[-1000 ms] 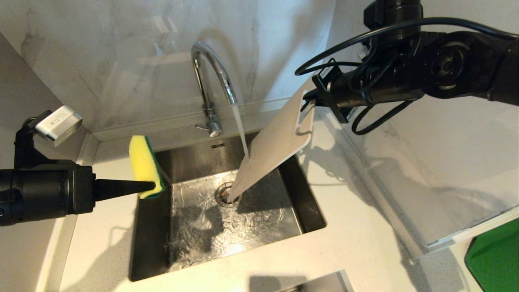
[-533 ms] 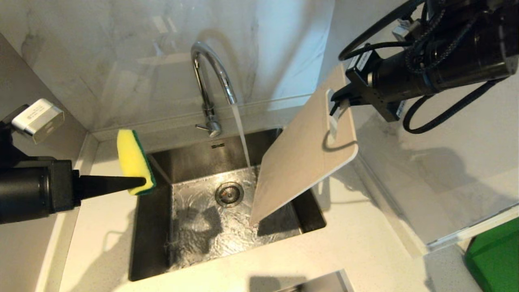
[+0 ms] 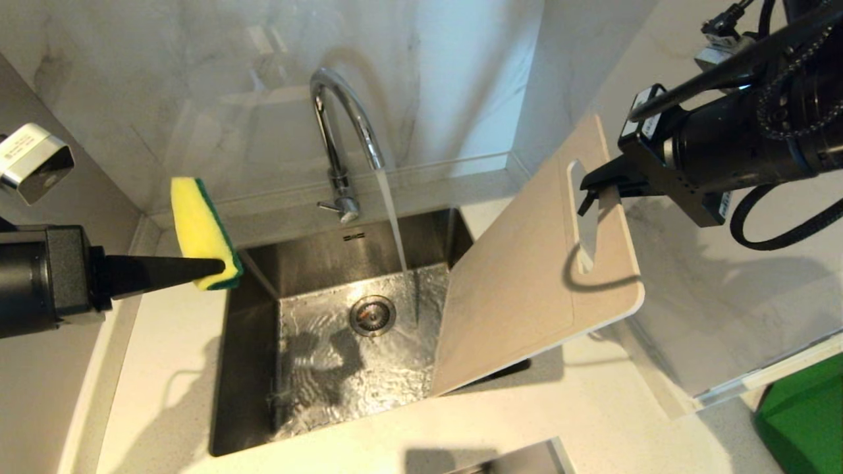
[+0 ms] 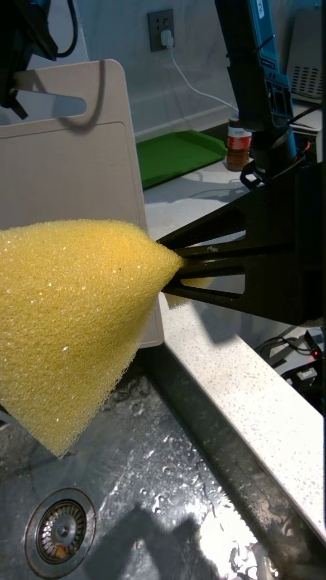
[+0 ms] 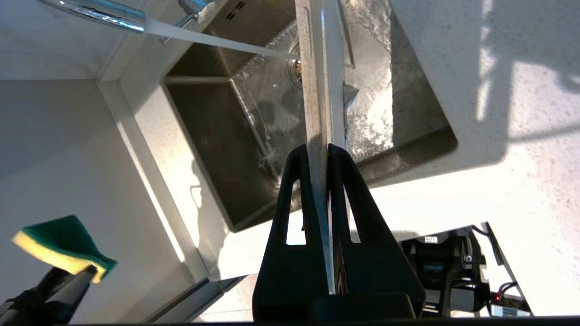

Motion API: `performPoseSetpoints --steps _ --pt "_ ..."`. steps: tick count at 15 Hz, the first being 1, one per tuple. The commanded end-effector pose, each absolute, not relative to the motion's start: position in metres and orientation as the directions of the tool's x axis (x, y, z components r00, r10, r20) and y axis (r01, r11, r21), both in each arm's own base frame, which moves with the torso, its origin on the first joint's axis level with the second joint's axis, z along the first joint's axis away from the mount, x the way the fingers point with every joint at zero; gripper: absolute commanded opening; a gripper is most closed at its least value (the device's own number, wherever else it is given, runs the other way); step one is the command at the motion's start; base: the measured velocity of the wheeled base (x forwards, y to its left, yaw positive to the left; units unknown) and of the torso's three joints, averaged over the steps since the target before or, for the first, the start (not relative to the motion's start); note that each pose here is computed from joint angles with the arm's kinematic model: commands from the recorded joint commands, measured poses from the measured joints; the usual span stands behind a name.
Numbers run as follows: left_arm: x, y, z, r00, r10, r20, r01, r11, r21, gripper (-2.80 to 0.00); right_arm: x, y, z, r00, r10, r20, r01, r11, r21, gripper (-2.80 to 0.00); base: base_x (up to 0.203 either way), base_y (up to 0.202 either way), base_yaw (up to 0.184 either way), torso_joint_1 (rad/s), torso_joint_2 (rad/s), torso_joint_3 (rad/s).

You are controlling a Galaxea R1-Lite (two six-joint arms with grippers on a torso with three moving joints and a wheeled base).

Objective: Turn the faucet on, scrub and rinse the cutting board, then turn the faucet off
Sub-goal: Put down the cutting board

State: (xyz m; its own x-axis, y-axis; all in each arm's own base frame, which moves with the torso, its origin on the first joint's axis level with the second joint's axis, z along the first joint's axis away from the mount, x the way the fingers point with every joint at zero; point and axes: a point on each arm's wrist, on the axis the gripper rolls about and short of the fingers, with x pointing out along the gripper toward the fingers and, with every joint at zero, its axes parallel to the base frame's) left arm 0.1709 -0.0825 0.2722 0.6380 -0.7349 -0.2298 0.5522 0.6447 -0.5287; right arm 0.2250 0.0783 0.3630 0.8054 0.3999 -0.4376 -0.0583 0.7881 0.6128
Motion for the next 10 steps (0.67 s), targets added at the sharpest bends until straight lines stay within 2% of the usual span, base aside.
performPoseSetpoints --steps 1,4,10 --pt "0.173 -0.083 0.273 0.637 -0.737 -0.228 0.553 0.642 -0.531 -2.80 0.217 0.074 0.360 0.809 0.379 -0.450 -0.034 0.794 0.607 -2.80 0.000 0.000 0.000 0.000 0.00 0.000" --pt "0.175 -0.084 0.273 0.634 -0.738 -0.230 0.553 0.641 -0.532 -2.80 0.203 0.069 0.355 0.816 0.348 -0.462 -0.007 0.804 0.594 -2.80 0.000 0.000 0.000 0.000 0.00 0.000" --pt "0.177 -0.085 0.269 0.629 -0.738 -0.245 0.545 0.643 -0.537 -2.80 0.177 0.058 0.318 0.793 0.270 -0.547 0.088 0.837 0.541 -2.80 0.000 0.000 0.000 0.000 0.00 0.000"
